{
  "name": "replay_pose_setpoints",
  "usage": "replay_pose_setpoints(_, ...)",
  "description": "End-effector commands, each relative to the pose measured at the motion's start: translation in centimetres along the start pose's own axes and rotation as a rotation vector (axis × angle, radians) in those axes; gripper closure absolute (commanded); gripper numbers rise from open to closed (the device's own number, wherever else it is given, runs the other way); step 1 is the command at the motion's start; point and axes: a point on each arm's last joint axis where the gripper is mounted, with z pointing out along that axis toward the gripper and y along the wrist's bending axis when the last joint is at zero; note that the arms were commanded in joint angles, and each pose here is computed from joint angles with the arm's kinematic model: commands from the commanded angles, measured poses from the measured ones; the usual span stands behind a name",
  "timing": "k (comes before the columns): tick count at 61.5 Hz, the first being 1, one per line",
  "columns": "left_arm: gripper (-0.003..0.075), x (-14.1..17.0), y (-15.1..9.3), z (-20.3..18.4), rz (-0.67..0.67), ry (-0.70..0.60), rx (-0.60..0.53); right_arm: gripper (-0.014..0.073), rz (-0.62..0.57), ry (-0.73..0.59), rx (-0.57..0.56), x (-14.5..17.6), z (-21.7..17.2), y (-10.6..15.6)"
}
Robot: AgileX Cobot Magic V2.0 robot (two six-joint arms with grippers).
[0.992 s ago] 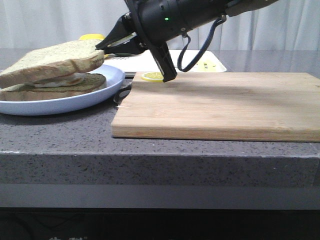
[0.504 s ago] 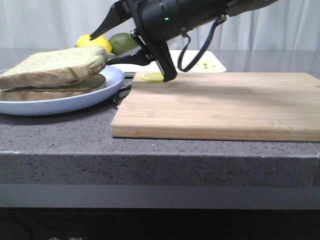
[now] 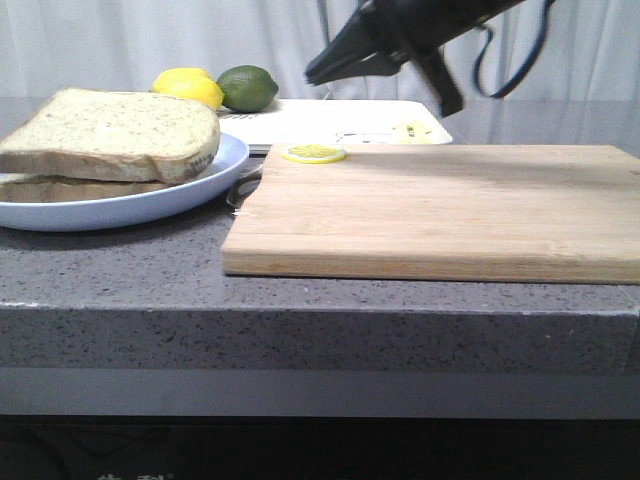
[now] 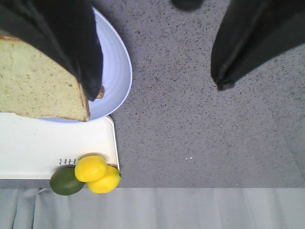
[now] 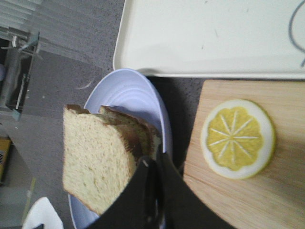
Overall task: Place bread and move sandwich to tray
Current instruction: 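Withdraw the right gripper up and away from the plate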
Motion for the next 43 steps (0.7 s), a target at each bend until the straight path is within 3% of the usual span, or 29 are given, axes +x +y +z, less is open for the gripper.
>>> replay_pose_setpoints(1, 0.0248, -1.6, -0.1, -0.2, -0.006, -0.106, 0.01, 0.0651, -0.159, -0.061, 0.011, -1.4, -4.2, 2.4)
replay_pose_setpoints(7, 0.0248, -1.6, -0.1, -0.2, -0.006, -0.106, 0.01, 0.0655, -0.268, -0.07, 0.169, -2.1, -7.4, 1.5)
replay_pose_setpoints(13, 0.0248, -1.6, -0.1, -0.2, -0.006, -0.106, 0.01, 0.0655, -0.356, -0.043, 0.466, -2.7, -11.2, -0.8)
replay_pose_setpoints(19, 0.0248, -1.6, -0.1, -0.2, -0.007, -0.105, 0.01, 0.0655, -0.372, -0.047, 0.735, -3.1, -15.1, -2.3)
replay_pose_setpoints(24, 0.0248, -1.6, -0.1, -0.2, -0.007, -0.105, 0.01, 0.0655, -0.354, -0.081, 0.847, -3.2, -17.8, -2.5)
replay_pose_setpoints(33, 0.0248, -1.6, -0.1, -0.2, -0.007, -0.105, 0.01, 0.0655, -0.333, -0.19, 0.871, -2.2, -21.7, -1.4)
replay_pose_setpoints(43, 0.0248, -1.6, -0.1, -0.2, -0.007, -0.105, 0.01, 0.0655, -0.365, -0.336, 0.818, 1.4, -23.7, -0.3)
